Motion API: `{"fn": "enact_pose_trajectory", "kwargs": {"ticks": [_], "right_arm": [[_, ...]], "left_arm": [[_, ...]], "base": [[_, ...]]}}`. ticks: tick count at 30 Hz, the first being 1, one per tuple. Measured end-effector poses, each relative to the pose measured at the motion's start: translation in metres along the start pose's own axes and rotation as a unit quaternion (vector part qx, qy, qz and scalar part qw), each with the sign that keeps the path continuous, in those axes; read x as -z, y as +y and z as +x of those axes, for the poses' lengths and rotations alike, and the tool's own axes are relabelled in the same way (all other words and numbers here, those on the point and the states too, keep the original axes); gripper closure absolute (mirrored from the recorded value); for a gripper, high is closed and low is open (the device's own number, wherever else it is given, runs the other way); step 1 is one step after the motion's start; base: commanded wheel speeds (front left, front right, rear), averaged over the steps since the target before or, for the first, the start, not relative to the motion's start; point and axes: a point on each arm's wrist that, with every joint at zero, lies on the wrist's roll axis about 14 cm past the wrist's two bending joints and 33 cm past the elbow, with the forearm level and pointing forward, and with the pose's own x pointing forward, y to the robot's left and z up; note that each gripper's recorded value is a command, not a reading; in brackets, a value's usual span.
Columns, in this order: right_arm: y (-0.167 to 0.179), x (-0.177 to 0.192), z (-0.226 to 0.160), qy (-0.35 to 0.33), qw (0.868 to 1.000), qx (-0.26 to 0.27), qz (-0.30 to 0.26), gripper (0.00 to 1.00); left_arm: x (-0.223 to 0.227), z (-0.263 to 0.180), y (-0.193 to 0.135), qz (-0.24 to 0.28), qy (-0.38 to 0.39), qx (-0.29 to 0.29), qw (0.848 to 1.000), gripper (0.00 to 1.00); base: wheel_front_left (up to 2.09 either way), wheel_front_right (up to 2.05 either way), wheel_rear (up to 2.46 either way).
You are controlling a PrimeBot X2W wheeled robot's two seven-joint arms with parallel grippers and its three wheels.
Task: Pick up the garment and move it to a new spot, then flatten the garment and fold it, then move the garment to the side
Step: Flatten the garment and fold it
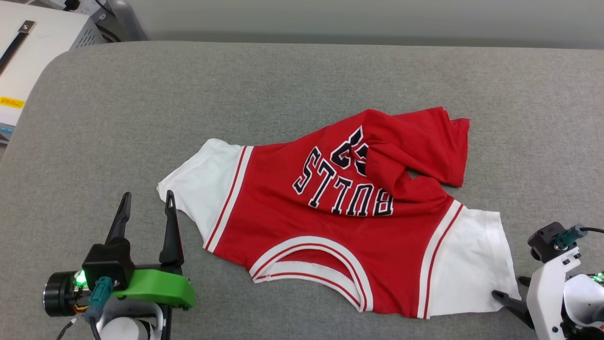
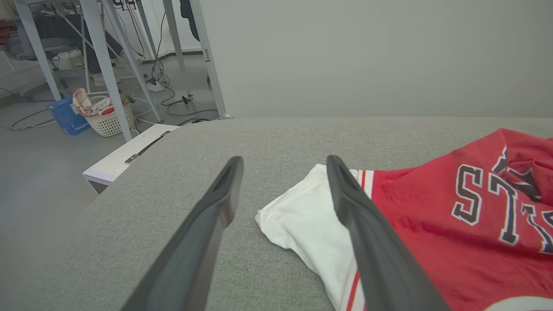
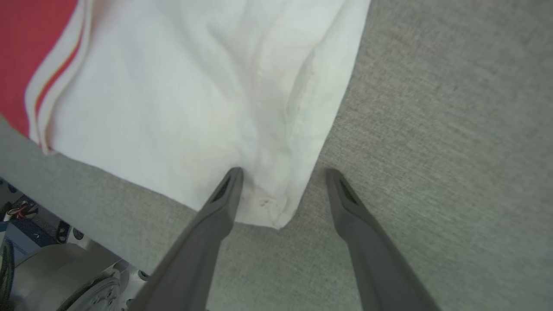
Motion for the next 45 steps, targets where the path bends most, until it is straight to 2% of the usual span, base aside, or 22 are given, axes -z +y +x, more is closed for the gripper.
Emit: {"fn": "enact_pose_trajectory", "kwargs": {"ticks": [6,7,8,12,17,21,24,29,32,34,37,39,45], "right_arm": [[0.004,0.008,0.012,-0.006,1.0,-0.011,0.013,0.0],[0.004,0.006,0.012,-0.015,1.0,-0.011,0.013,0.89],[0.004,0.004,0.012,-0.023,1.0,-0.009,0.012,1.0],[0.0,-0.017,0.005,-0.086,0.996,-0.001,0.009,1.0],[-0.008,-0.043,-0.016,-0.155,0.988,0.013,0.014,1.0],[-0.026,-0.058,-0.04,-0.194,0.98,0.04,0.011,1.0],[-0.035,-0.056,-0.05,-0.202,0.978,0.054,0.016,1.0],[-0.037,-0.048,-0.056,-0.203,0.977,0.059,0.028,1.0],[-0.034,-0.042,-0.055,-0.199,0.978,0.058,0.035,1.0],[-0.032,-0.039,-0.054,-0.197,0.978,0.058,0.038,1.0],[-0.03,-0.038,-0.053,-0.196,0.978,0.056,0.041,1.0],[-0.029,-0.039,-0.053,-0.195,0.978,0.056,0.042,1.0],[-0.028,-0.041,-0.047,-0.19,0.979,0.052,0.045,1.0]], "left_arm": [[0.007,0.001,0.005,0.004,0.007,-0.003,1.0,0.0],[0.008,0.002,0.006,0.004,0.007,-0.004,1.0,0.0],[0.008,0.002,0.007,0.004,0.007,-0.004,1.0,0.0],[0.005,0.004,0.012,0.007,0.003,0.0,1.0,0.0],[-0.009,0.013,0.017,0.023,-0.017,0.033,0.999,0.0],[-0.036,0.032,0.022,0.051,-0.042,0.062,0.996,0.0],[-0.055,0.047,0.021,0.07,-0.046,0.086,0.993,0.0],[-0.061,0.069,0.016,0.092,0.007,0.129,0.987,0.0],[-0.048,0.077,0.009,0.08,0.079,0.149,0.982,0.0],[-0.027,0.077,0.006,0.074,0.158,0.16,0.972,0.0],[0.0,0.069,0.002,0.072,0.262,0.176,0.946,0.0],[0.009,0.065,0.0,0.076,0.304,0.186,0.931,0.0],[0.052,0.048,-0.01,0.043,0.432,0.207,0.877,0.0]], "base": [[0.0,0.0,0.0],[0.0,0.0,0.0],[0.0,0.0,0.0],[0.0,0.0,0.0],[0.0,0.0,0.0],[0.0,0.0,0.0],[0.0,0.0,0.0],[0.0,0.0,0.0],[0.0,0.0,0.0],[0.0,0.0,0.0],[0.0,0.0,0.0],[0.0,0.0,0.0],[0.0,0.0,0.0]]}}
